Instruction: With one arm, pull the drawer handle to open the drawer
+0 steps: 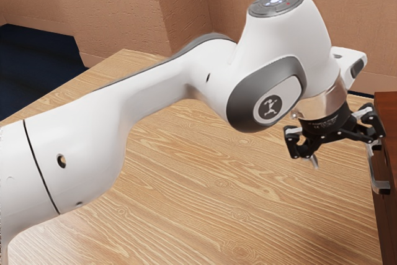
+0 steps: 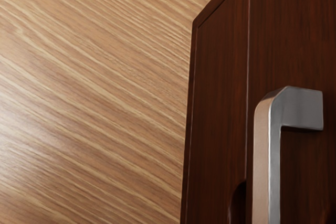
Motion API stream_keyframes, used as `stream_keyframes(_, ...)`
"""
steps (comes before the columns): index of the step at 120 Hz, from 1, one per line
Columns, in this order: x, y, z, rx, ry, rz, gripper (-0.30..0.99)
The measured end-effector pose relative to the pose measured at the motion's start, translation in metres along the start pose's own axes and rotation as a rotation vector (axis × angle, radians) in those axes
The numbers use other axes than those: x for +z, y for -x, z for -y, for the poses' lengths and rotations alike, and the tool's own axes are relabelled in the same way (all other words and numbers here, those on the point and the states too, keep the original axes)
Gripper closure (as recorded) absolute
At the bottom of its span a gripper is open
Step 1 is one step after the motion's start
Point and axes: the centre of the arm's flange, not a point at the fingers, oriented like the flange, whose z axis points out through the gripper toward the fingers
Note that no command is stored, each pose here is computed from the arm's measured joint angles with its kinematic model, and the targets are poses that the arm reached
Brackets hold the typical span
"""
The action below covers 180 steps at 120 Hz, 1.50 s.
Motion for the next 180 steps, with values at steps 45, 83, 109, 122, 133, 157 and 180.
stream_keyframes(45, 0.009, -0.002, -0.003, 0.077, 0.024, -0.014, 0.02)
stream_keyframes(83, 0.018, 0.005, -0.003, 0.104, 0.037, 0.004, 0.21)
stream_keyframes(109, 0.019, 0.006, -0.004, 0.120, 0.045, -0.001, 0.27)
stream_keyframes(122, 0.021, 0.006, -0.004, 0.126, 0.043, -0.001, 0.32)
stream_keyframes(133, 0.023, 0.007, -0.003, 0.132, 0.039, 0.000, 0.36)
stream_keyframes(157, 0.026, 0.010, 0.002, 0.140, 0.027, 0.004, 0.43)
stream_keyframes(180, 0.025, 0.011, 0.007, 0.149, 0.020, -0.003, 0.45)
